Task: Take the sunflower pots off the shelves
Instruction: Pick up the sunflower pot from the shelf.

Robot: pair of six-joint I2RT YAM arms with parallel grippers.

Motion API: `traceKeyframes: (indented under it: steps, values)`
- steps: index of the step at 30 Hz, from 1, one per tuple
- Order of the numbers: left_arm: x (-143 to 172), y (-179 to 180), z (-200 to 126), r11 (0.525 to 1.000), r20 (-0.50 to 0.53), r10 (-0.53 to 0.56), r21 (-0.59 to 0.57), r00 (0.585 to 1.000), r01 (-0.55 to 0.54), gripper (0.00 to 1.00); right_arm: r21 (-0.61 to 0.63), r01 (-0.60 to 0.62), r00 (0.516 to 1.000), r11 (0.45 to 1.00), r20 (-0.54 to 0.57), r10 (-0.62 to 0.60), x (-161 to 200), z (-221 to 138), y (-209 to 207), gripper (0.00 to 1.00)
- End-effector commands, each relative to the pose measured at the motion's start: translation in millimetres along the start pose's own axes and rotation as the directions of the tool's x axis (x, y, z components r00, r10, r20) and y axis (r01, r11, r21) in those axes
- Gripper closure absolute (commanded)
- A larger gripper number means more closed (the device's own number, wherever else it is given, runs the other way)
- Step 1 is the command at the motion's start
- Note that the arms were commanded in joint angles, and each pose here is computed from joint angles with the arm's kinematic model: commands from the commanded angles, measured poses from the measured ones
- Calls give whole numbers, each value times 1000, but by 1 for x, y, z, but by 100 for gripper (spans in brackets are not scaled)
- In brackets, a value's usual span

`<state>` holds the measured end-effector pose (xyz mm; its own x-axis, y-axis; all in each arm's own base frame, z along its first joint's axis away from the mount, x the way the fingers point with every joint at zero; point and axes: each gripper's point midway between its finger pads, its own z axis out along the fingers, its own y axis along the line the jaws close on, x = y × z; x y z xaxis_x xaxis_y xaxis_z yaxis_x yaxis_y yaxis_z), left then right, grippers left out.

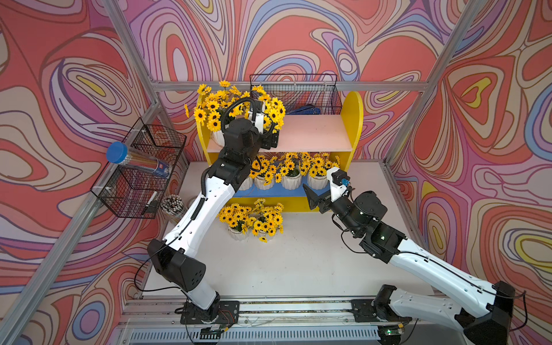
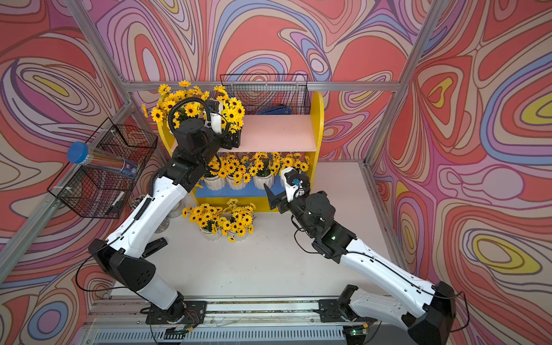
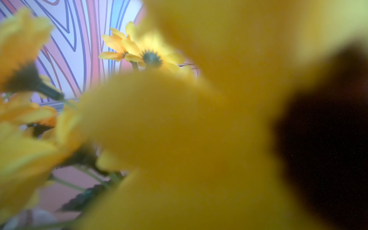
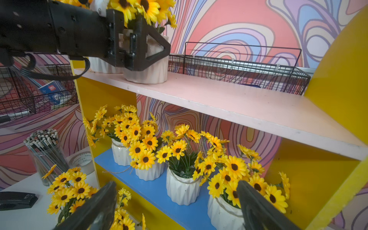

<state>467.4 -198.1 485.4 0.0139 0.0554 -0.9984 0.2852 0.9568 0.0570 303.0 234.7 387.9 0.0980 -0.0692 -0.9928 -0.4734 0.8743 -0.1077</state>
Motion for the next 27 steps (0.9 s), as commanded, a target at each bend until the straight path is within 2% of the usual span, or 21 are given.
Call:
traceKeyframes:
  steps: [1,14,27]
  values:
    - [-28,-10,-19,998,51,9,70,999,-13,100,52,-24,1000,998,21,23,-2,-3,-12,3]
    - [-48,-27,-27,988,100,-14,152,995,-2,100,94,-56,998,994,27,54,0,-3,-26,3]
    - [-74,-59,-49,969,140,-15,247,990,-20,100,130,-68,998,989,18,66,4,-7,-38,3]
